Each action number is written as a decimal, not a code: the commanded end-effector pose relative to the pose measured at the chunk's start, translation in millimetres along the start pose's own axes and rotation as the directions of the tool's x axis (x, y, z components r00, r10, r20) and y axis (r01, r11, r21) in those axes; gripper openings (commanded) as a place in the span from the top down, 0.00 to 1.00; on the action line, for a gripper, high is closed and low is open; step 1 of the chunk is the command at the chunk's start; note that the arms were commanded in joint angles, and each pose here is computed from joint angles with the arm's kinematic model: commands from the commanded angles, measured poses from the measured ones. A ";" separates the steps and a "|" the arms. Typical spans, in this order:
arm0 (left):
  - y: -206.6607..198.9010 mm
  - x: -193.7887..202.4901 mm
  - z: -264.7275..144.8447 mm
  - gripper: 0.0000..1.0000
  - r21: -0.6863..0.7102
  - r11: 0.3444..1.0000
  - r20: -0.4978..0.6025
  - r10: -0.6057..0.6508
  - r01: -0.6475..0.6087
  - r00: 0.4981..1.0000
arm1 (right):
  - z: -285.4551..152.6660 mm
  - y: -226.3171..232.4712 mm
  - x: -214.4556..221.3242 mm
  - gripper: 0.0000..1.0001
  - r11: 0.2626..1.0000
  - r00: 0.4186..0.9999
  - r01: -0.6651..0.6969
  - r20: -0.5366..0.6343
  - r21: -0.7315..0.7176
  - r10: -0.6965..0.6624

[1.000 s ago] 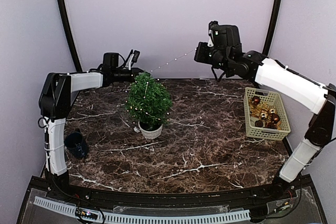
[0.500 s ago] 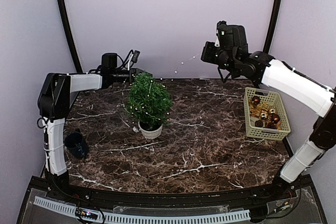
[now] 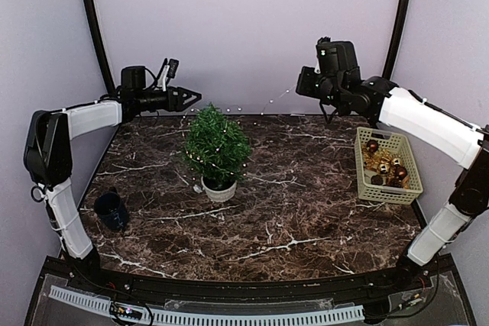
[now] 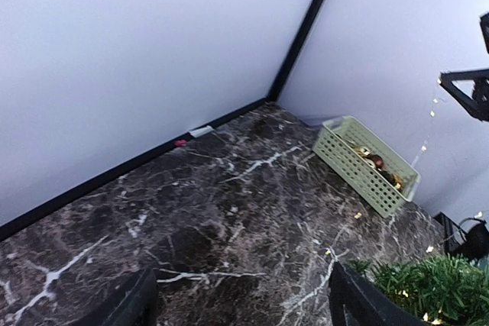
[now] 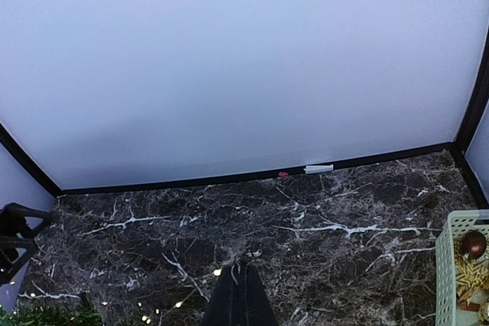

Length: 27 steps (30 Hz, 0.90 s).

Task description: Decorate the small christmas tree

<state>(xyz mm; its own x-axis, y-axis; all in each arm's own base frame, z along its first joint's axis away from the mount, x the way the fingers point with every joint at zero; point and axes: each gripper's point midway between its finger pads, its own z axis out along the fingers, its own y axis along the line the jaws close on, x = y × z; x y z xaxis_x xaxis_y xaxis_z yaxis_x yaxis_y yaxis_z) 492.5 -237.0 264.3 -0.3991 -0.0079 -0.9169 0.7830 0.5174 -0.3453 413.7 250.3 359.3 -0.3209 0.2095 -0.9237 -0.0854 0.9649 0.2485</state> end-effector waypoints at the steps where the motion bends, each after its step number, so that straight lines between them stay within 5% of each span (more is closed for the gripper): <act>1: 24.7 -15.9 -34.1 0.20 -0.262 0.965 0.028 0.022 -0.014 0.999 | -8.9 2.4 -10.4 1.00 0.999 0.999 -0.026 0.019 -0.039 0.027; 10: -8.5 -18.9 -94.1 0.19 -0.393 0.916 0.115 -0.037 0.080 0.993 | -10.7 9.6 -12.1 1.00 0.997 1.000 -0.018 0.013 -0.079 0.019; 18: -101.7 21.5 -104.1 0.32 -0.129 0.986 0.062 -0.096 0.104 0.993 | -11.2 14.0 -15.0 1.00 0.995 1.000 -0.009 0.016 -0.096 0.011; 23: -119.1 57.5 -102.0 0.33 -0.101 0.976 -0.024 -0.195 0.192 0.980 | -10.9 18.3 -16.8 1.00 0.993 1.000 -0.015 0.015 -0.116 0.017; 27: -123.6 80.6 -93.2 0.45 -0.078 0.964 -0.076 -0.261 0.255 0.962 | -8.9 20.1 -13.2 1.00 0.992 1.000 -0.022 0.007 -0.124 0.023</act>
<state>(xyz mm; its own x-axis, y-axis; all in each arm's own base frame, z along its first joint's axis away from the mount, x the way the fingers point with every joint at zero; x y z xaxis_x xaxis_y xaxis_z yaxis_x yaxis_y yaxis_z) 333.5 -213.3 272.0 -0.5349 -0.0894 -0.8402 0.6457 0.5981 -0.4747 408.2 264.4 357.3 -0.3551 0.1915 -0.9150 -0.1682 0.9498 0.2640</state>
